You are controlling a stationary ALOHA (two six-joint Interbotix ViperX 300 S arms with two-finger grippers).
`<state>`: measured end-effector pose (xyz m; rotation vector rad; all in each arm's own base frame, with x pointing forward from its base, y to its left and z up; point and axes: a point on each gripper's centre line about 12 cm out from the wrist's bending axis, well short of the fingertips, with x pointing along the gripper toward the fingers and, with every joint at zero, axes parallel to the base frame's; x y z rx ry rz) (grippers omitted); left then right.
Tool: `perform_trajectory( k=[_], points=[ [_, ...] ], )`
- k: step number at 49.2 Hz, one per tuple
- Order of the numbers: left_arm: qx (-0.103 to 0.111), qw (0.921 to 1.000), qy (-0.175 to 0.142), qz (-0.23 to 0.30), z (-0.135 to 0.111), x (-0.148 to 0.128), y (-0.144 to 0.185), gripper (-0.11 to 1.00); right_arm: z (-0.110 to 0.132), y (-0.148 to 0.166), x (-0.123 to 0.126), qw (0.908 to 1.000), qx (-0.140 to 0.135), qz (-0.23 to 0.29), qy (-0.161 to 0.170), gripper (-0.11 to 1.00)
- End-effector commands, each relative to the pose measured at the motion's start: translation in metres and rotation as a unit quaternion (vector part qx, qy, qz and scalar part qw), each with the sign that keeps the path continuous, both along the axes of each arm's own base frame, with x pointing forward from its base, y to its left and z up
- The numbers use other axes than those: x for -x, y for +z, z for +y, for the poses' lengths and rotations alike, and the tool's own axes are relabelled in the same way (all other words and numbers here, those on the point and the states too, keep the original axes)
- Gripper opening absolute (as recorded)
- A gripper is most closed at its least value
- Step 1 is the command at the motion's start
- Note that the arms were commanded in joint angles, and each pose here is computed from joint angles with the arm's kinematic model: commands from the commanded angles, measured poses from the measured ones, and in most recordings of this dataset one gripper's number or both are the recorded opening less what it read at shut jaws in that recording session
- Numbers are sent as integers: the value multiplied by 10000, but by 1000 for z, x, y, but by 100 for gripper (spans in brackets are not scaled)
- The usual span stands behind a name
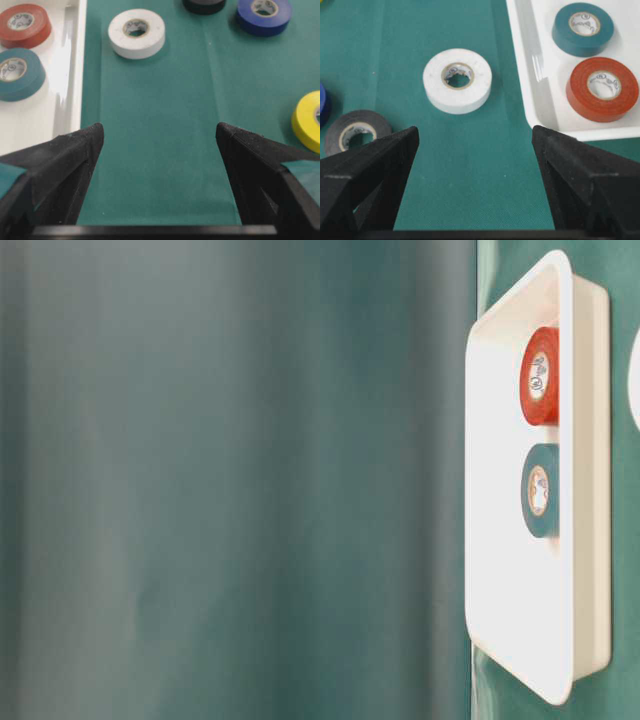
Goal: Pick up the tape from a random location and place it into the white case.
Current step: 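Move the open left gripper over the white tape roll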
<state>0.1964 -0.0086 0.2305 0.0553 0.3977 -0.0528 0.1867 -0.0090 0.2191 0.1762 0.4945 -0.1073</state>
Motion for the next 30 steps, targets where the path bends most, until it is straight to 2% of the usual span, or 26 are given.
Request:
perform_trajectory(
  k=[1,18,30],
  points=[
    [20,9999,-10,-130,-1,-3,6,97,0,8,-3,9999,2,-122,-3,86],
    [37,9981,-83,-604,-5,-24,19,97,0,8,-3,9999,9,-114,7,86],
    [27,9989,-72,-459,-7,-71,21,97,0,8,-3,9999,16,-107,1,86]
  ],
)
